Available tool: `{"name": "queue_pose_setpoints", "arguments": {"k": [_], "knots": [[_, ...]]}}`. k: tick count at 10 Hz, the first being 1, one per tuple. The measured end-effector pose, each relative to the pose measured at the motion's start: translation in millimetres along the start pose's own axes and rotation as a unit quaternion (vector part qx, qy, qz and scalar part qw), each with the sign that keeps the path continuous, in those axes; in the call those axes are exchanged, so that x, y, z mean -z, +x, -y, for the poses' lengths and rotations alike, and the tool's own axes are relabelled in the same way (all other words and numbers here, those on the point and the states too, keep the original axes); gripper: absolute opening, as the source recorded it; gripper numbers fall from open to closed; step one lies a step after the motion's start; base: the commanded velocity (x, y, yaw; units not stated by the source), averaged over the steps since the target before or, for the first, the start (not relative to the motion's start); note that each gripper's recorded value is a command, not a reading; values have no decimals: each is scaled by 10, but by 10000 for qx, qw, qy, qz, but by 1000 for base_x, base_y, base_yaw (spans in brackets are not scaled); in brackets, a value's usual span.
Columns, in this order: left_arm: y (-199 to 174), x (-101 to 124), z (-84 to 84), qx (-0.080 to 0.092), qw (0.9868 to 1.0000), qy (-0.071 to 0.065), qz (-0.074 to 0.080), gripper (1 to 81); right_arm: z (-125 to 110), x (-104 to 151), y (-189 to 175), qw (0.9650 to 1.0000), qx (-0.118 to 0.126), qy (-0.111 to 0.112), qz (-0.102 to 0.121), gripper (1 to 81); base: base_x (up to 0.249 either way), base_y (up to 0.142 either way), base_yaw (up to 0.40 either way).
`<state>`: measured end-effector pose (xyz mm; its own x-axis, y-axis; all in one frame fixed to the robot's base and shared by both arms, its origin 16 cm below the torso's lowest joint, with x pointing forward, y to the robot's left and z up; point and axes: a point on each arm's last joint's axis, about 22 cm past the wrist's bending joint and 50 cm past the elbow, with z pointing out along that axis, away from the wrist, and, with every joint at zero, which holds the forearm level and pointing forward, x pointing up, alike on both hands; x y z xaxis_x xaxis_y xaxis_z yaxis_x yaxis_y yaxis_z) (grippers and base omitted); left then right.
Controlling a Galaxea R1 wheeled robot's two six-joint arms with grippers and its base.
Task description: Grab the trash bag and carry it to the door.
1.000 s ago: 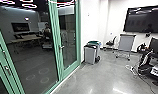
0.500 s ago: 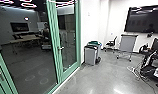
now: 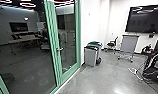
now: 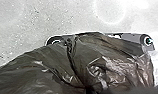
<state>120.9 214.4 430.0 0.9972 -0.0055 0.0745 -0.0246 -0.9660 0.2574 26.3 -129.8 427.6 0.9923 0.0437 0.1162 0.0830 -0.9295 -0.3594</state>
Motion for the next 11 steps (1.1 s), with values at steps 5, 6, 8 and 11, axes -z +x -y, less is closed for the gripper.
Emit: {"name": "queue_pose_setpoints", "arguments": {"k": [5, 6, 8, 11], "knots": [[1, -1, 0, 1, 10000, 0, 2, 10, -2, 0, 1, 10000, -1, -1, 2, 811, 172, 0, 0], [-3, -1, -3, -1, 10000, -1, 0, 10, -2, 0, 0, 10000, 2, -1, 0, 811, 165, 0, 0], [1, -1, -3, -1, 10000, -2, -2, 10, -2, 0, 0, 10000, 0, -1, 0, 811, 165, 0, 0], [1, -1, -3, -1, 10000, -2, -2, 10, -2, 0, 0, 10000, 0, -1, 0, 811, 163, 0, 0]]}}
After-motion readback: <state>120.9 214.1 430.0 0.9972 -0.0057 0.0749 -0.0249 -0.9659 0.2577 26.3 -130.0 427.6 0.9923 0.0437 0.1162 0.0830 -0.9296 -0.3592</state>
